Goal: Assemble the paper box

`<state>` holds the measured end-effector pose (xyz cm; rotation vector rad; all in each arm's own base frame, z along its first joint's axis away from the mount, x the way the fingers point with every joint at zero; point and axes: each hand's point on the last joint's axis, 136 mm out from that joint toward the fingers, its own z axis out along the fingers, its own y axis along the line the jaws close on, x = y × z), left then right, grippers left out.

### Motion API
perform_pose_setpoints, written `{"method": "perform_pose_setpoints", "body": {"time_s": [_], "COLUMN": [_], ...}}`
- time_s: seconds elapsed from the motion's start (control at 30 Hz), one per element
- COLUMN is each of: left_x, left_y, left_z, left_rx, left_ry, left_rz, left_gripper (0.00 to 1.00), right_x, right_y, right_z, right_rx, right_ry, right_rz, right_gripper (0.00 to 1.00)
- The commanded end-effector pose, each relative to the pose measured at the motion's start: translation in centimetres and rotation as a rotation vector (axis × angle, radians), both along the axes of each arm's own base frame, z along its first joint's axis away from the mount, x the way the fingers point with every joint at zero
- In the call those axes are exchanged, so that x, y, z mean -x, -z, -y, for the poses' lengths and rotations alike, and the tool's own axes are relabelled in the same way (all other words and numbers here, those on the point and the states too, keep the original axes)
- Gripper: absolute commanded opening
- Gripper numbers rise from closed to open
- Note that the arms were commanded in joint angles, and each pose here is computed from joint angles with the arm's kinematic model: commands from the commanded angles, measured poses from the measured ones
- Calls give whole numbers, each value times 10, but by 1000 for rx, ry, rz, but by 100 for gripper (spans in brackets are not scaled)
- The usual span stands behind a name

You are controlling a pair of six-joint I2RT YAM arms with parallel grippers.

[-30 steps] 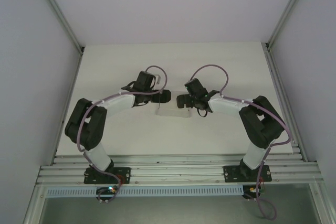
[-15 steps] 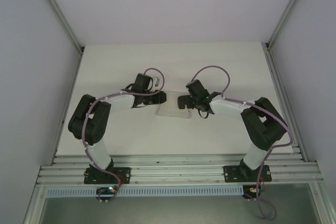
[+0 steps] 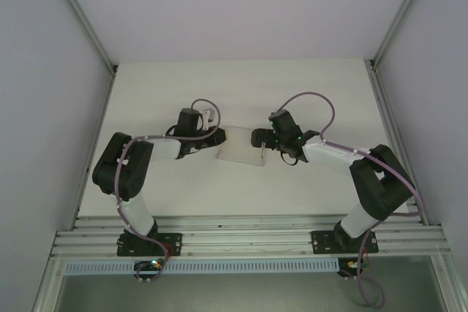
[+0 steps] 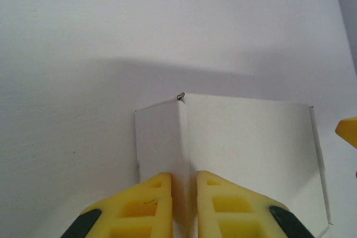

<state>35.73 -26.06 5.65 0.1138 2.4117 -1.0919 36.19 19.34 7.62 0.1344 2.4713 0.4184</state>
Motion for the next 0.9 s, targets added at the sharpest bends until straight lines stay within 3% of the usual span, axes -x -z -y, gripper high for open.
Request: {"method": "perform_pose_setpoints", "body": {"time_s": [0.0,0.13,0.33,0.63,0.87], "left_x": [1,-4,-9,-9,-10], "left_y": [7,1,-8,-3,-2], "left_z": [-14,-22,-27,-32,-29], "left_rx": [62,209,349,284,287], "left_ry": [-51,-93,-118,-129,-121], "left_rz": [-40,-29,-2,5,11], "left_gripper": [12,10,8,8,9], "right_x": [2,2,-3,-14,-20], "right_y": [-1,-1,5,-5,-20], "right_z": [-3,-15,-21,-61,-81], "right_rx": [-127,-278,-310,-483,-609], "right_ry": [31,6,-25,-135,-187], "right_rz": [-29,-41,-71,-98,-84], "right_gripper": [100,100,100,96,77]}}
